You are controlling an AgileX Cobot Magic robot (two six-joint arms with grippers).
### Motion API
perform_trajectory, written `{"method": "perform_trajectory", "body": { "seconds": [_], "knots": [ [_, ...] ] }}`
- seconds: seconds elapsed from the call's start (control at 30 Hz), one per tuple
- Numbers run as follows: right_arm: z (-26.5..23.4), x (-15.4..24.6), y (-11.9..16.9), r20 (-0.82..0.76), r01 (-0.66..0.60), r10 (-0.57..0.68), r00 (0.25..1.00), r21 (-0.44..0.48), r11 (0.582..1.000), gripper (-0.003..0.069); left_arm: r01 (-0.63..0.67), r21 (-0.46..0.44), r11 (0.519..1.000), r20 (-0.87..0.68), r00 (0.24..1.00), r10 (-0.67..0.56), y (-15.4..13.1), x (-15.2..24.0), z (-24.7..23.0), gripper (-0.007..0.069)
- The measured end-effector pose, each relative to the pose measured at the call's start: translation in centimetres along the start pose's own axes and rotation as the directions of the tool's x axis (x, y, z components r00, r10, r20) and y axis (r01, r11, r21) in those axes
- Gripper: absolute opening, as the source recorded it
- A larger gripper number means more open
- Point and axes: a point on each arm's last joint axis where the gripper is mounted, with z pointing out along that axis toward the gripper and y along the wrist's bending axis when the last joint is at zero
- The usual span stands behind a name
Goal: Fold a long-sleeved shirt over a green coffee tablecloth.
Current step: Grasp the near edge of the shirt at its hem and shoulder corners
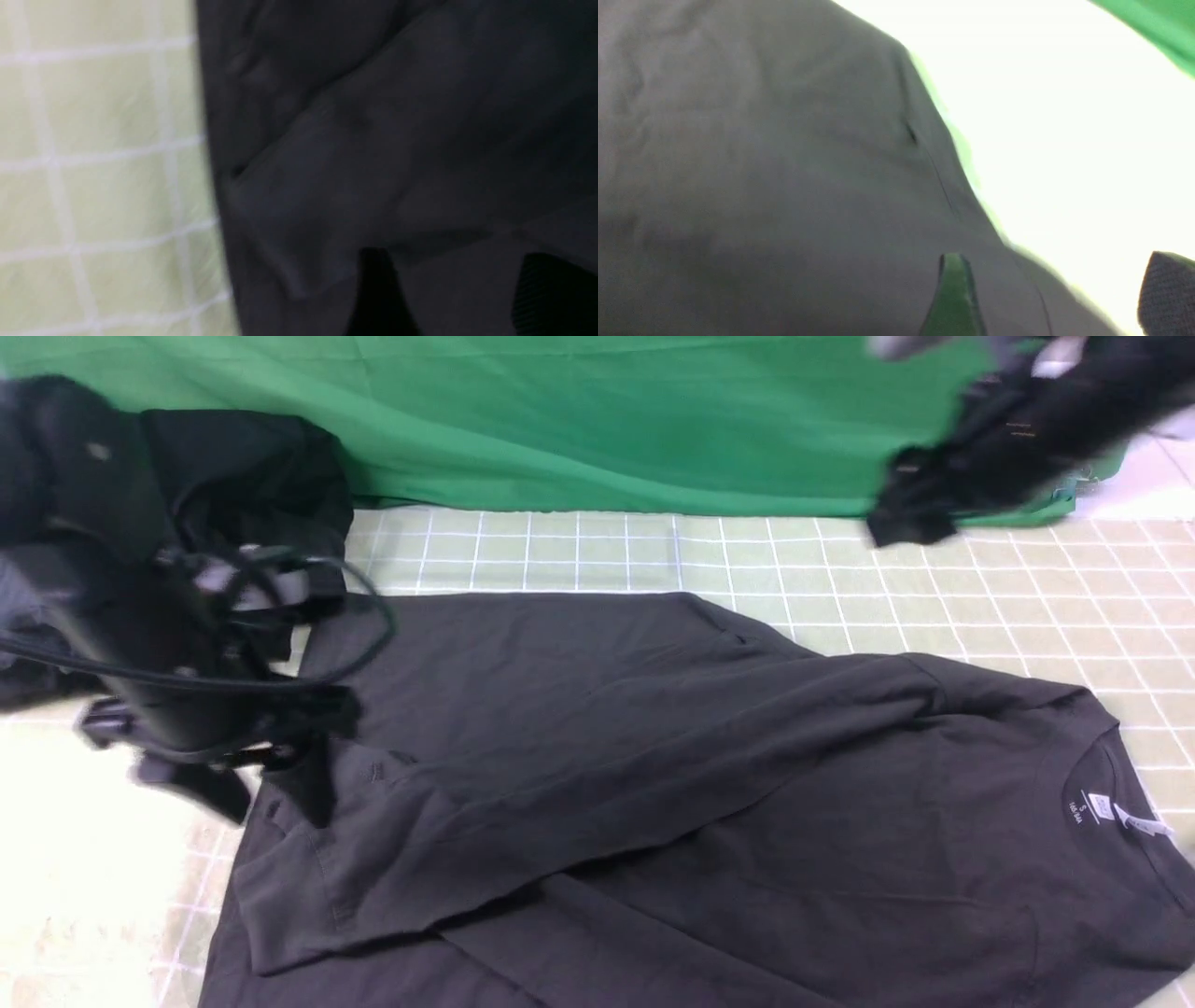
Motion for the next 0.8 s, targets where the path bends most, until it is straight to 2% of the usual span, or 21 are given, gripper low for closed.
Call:
{"method": "perform_trajectory", "body": {
  "seconds": [0.03, 0.07, 0.1, 0.13, 0.17, 0.23, 0.33, 0.37, 0.67, 0.77, 0.8],
  "knots": [
    [1.0, -0.8, 0.1, 0.007, 0.010, -0.010, 1.000, -0.006, 1.000, 0.0484, -0.017, -0.002, 1.000, 0.000, 1.000, 0.017, -0.9, 0.0, 0.6, 0.0292],
    [1.5, -0.7, 0.1, -0.004, 0.012, -0.012, 1.000, -0.009, 1.000, 0.0484, -0.022, -0.003, 1.000, 0.000, 1.000, 0.022, -1.0, 0.0, 0.7, 0.0281],
    [4.1, -1.8, 0.2, -0.010, 0.021, -0.021, 1.000, -0.020, 1.000, 0.0484, -0.049, -0.014, 0.999, -0.015, 0.999, 0.048, -2.3, -0.1, 1.9, 0.0188],
    [4.6, -1.6, 0.2, -0.021, 0.021, -0.021, 1.000, -0.023, 1.000, 0.0484, -0.050, -0.016, 0.999, -0.017, 0.999, 0.050, -2.3, -0.1, 2.1, 0.0165],
    [6.9, -2.1, 0.2, -0.034, 0.024, -0.025, 0.999, -0.029, 0.999, 0.0484, -0.054, -0.030, 0.998, -0.031, 0.998, 0.053, -2.8, -0.2, 3.4, 0.0077],
    [9.7, -2.2, 0.0, -0.053, 0.026, -0.027, 0.998, -0.036, 0.999, 0.0484, -0.047, -0.038, 0.998, -0.043, 0.998, 0.045, -2.9, -0.6, 4.8, 0.0021],
    [12.2, -2.1, 0.0, -0.071, 0.028, -0.031, 0.997, -0.043, 0.999, 0.0484, -0.037, -0.041, 0.998, -0.048, 0.998, 0.035, -2.9, -0.9, 5.9, 0.0001],
    [14.3, -1.5, 0.3, -0.098, 0.029, -0.034, 0.995, -0.052, 0.998, 0.0484, -0.032, -0.042, 0.999, -0.047, 0.998, 0.030, -2.8, -1.2, 6.7, -0.0005],
    [17.8, -0.5, 2.7, -0.135, 0.076, -0.088, 0.987, -0.090, 0.993, 0.0463, -0.029, -0.050, 0.998, -0.075, 0.997, 0.025, -2.7, -1.4, 8.7, -0.0007],
    [18.5, -0.1, 2.9, -0.139, 0.088, -0.099, 0.985, -0.086, 0.992, 0.0353, -0.029, -0.050, 0.998, -0.074, 0.997, 0.025, -2.7, -1.4, 8.7, -0.0007],
    [18.6, -0.1, 2.9, -0.140, 0.088, -0.099, 0.985, -0.085, 0.992, 0.0347, -0.029, -0.050, 0.998, -0.074, 0.997, 0.025, -2.7, -1.4, 8.7, -0.0007]
  ]
}}
